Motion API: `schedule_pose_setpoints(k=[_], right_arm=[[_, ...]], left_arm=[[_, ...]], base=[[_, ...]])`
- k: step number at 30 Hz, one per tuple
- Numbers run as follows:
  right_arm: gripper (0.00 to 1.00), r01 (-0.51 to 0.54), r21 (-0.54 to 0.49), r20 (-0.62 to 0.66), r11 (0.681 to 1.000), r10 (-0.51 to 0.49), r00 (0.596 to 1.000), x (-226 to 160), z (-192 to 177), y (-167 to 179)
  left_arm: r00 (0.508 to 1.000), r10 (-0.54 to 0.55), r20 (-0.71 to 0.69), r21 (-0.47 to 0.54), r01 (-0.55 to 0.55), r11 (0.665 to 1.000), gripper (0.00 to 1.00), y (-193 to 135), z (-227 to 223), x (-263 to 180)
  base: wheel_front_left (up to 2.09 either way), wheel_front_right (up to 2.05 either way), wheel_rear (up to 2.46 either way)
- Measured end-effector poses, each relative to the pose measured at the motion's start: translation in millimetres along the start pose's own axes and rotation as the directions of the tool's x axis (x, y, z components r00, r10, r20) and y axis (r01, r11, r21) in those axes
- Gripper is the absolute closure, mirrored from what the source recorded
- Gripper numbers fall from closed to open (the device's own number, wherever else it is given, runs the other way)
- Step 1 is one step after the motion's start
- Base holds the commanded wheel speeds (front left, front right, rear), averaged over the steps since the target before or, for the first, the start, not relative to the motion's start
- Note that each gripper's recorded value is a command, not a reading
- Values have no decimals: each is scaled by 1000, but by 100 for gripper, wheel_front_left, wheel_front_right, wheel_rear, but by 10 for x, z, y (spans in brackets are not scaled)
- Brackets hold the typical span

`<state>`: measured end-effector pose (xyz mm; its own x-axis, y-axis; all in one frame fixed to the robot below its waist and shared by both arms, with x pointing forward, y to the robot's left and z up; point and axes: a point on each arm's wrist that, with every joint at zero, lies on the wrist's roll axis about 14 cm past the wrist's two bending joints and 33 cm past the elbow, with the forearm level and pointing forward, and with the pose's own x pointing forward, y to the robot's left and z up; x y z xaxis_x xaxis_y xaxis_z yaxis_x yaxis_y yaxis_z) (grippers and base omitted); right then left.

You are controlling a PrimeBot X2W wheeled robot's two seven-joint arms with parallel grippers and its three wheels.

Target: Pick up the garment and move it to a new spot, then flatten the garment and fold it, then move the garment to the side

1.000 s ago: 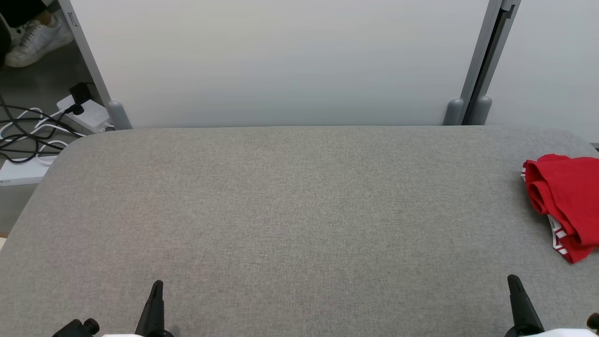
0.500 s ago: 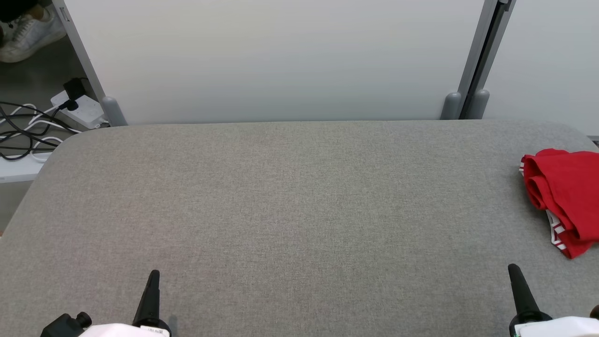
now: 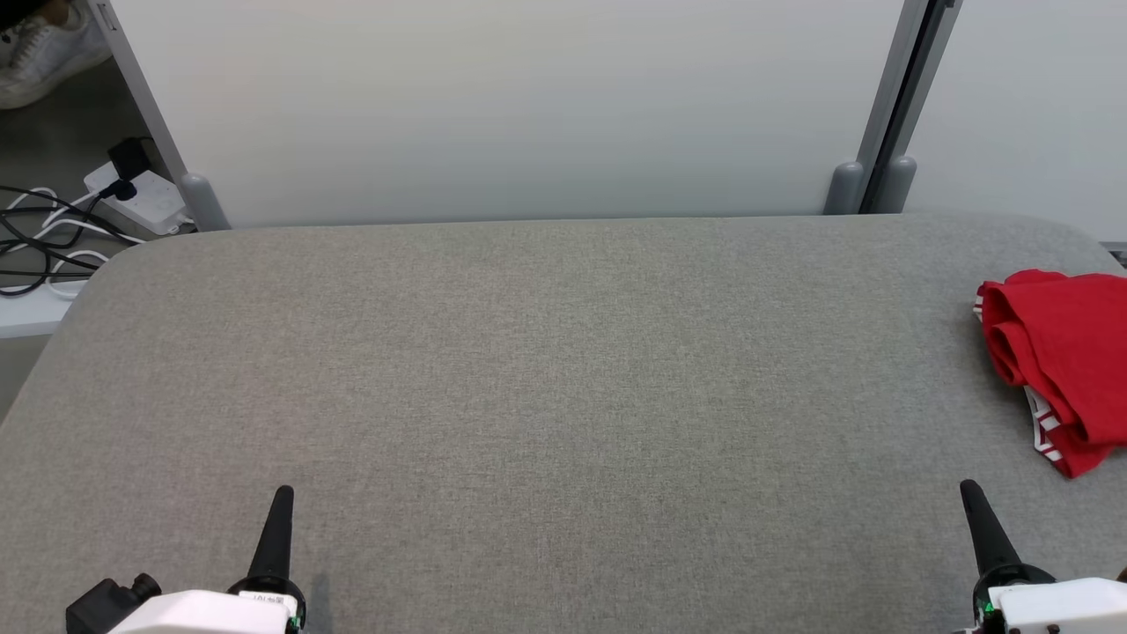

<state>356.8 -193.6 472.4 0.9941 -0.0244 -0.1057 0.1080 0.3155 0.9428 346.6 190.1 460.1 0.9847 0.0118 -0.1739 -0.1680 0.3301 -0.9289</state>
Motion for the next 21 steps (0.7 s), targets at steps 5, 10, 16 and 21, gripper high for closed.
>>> schedule_pose_setpoints(k=[5,10,16,21], right_arm=[[100,-7,56,-2,998,7,1000,38,14,26],[100,-8,110,-1,994,8,1000,60,30,28],[100,-11,177,7,984,10,1000,86,70,31],[100,-17,229,12,973,15,1000,124,99,46]], left_arm=[[1000,-8,-3,-56,7,998,100,-27,5,41],[1000,-15,-8,-112,14,994,100,-33,7,63],[999,-39,-11,-176,37,984,100,-95,18,124],[998,-59,-12,-231,55,972,100,-147,31,172]], base=[[0,0,0],[0,0,0],[0,0,0],[0,0,0]])
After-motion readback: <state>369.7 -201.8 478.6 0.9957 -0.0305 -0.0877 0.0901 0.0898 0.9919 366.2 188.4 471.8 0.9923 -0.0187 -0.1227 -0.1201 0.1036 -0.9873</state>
